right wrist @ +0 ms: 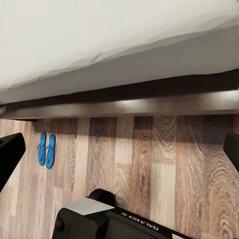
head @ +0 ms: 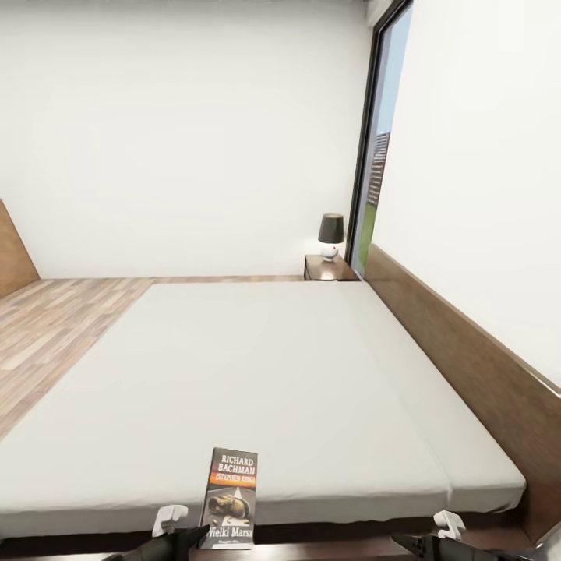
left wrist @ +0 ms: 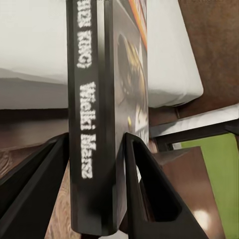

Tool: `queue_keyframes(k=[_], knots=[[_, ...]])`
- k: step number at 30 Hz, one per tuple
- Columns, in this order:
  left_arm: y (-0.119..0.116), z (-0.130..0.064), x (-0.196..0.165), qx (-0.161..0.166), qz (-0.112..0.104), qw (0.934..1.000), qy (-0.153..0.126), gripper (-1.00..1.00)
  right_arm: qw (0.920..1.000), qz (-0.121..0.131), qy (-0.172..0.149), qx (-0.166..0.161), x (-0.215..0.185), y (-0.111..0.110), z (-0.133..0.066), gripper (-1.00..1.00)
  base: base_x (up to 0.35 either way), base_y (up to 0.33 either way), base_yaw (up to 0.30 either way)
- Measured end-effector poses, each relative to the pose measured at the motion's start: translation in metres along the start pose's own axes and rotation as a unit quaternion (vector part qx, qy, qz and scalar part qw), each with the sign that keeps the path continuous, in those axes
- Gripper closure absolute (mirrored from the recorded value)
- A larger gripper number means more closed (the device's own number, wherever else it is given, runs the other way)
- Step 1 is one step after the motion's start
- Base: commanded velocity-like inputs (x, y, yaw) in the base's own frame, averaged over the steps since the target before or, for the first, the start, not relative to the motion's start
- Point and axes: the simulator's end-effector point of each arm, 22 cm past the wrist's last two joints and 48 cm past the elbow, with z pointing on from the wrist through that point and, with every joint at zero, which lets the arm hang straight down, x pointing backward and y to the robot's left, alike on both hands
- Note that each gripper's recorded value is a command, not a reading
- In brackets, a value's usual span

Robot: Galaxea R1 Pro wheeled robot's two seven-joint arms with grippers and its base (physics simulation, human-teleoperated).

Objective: In the bedroom, move the book from the bed onto either nightstand, and place the two sandals side by side next to the bed.

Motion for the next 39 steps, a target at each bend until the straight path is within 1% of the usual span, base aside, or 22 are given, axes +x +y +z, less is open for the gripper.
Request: queue_keyframes(k=[21,30,39], knots=[[-0.007,-0.002,-0.011,0.004,0.011,0.9999,-0.011,1.00,0.9999,-0.010,-0.011,-0.003,-0.011,0.006,-0.004,-1.00,0.000,0.000,0.000],[-0.006,-0.003,-0.007,0.002,0.006,0.9999,-0.008,1.00,0.9999,-0.010,-0.012,-0.003,-0.011,0.007,-0.005,-1.00,0.000,0.000,0.000],[-0.008,-0.003,-0.010,0.003,0.009,0.9999,-0.010,1.00,0.9998,-0.013,-0.015,-0.005,-0.014,0.009,-0.006,-1.00,0.000,0.000,0.000]])
